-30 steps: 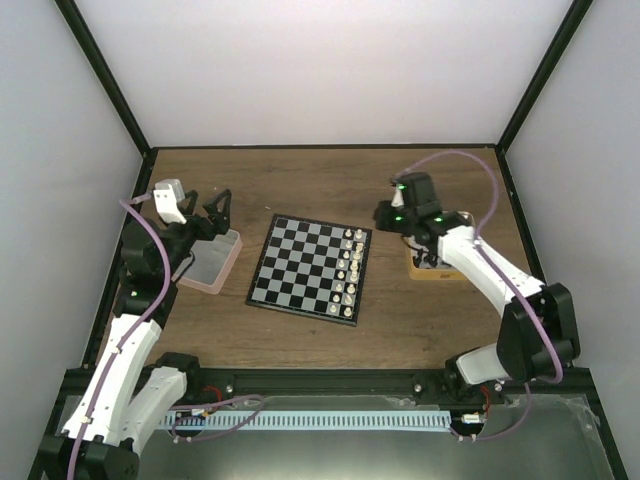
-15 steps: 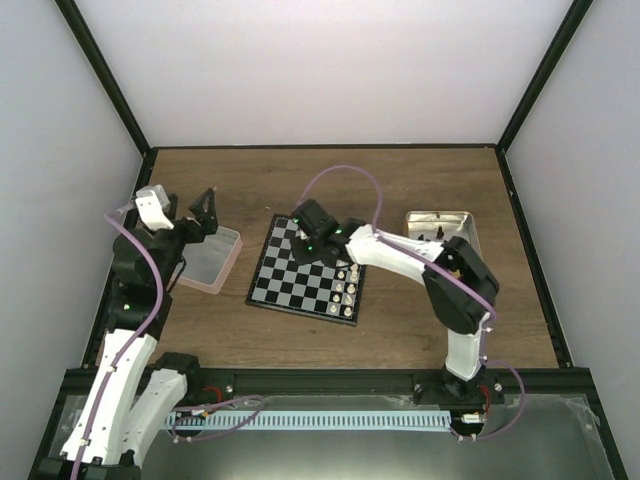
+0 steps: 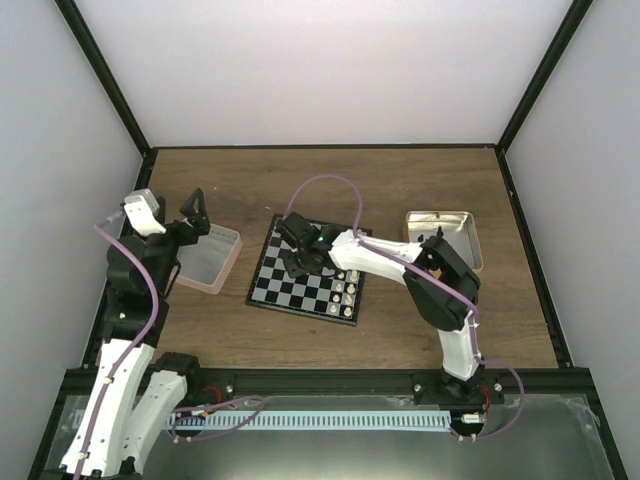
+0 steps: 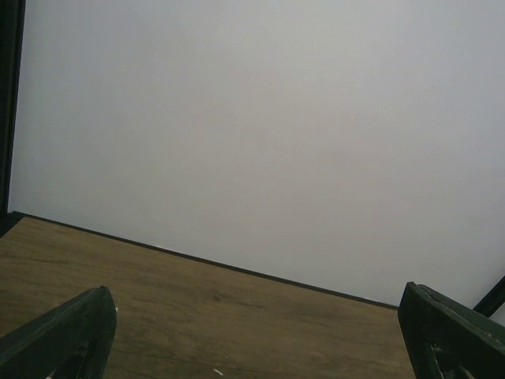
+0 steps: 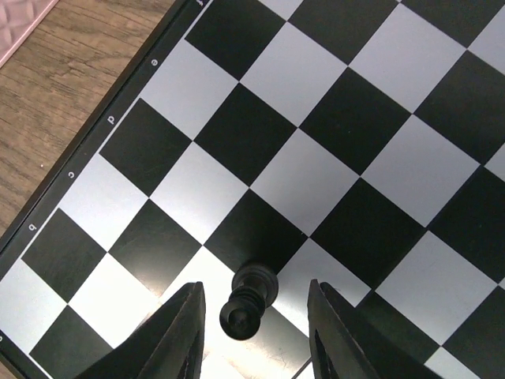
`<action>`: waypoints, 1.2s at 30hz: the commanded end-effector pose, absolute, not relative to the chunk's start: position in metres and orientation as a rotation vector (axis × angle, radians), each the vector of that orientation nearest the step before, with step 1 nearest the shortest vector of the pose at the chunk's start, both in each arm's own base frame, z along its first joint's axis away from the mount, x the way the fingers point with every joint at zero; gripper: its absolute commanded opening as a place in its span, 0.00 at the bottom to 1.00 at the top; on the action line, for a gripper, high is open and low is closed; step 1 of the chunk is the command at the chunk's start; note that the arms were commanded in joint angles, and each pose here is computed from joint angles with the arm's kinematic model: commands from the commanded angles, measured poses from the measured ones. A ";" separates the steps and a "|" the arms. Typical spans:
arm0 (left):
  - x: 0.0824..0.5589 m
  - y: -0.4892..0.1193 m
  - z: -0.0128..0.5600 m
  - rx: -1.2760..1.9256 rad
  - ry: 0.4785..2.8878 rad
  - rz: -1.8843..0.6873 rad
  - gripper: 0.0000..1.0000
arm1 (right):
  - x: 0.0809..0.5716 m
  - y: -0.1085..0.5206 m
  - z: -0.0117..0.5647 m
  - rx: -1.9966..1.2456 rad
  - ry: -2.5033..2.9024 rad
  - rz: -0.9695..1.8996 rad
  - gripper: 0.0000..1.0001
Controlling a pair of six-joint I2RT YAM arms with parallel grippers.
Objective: Set up the chess pieces on the board
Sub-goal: Place the chess piece on the chessboard, then pick up the chess piece from the chessboard.
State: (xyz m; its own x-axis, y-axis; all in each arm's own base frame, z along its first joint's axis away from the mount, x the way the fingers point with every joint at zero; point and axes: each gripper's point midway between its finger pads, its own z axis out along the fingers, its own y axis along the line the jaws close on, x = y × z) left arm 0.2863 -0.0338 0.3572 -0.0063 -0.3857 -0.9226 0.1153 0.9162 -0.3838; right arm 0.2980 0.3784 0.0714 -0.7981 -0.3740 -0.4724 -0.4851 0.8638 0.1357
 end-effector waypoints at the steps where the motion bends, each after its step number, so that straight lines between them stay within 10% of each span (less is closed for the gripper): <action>1: 0.282 -0.028 0.365 -0.232 1.508 -0.377 1.00 | 0.308 0.388 0.089 -0.580 2.568 0.371 0.37; 16: 0.283 -0.028 0.363 -0.236 1.513 -0.377 1.00 | 0.301 0.390 0.071 -0.600 2.640 0.371 0.35; 36: 0.284 -0.026 0.361 -0.244 1.519 -0.364 1.00 | 0.321 0.421 0.079 -0.629 2.533 0.426 0.09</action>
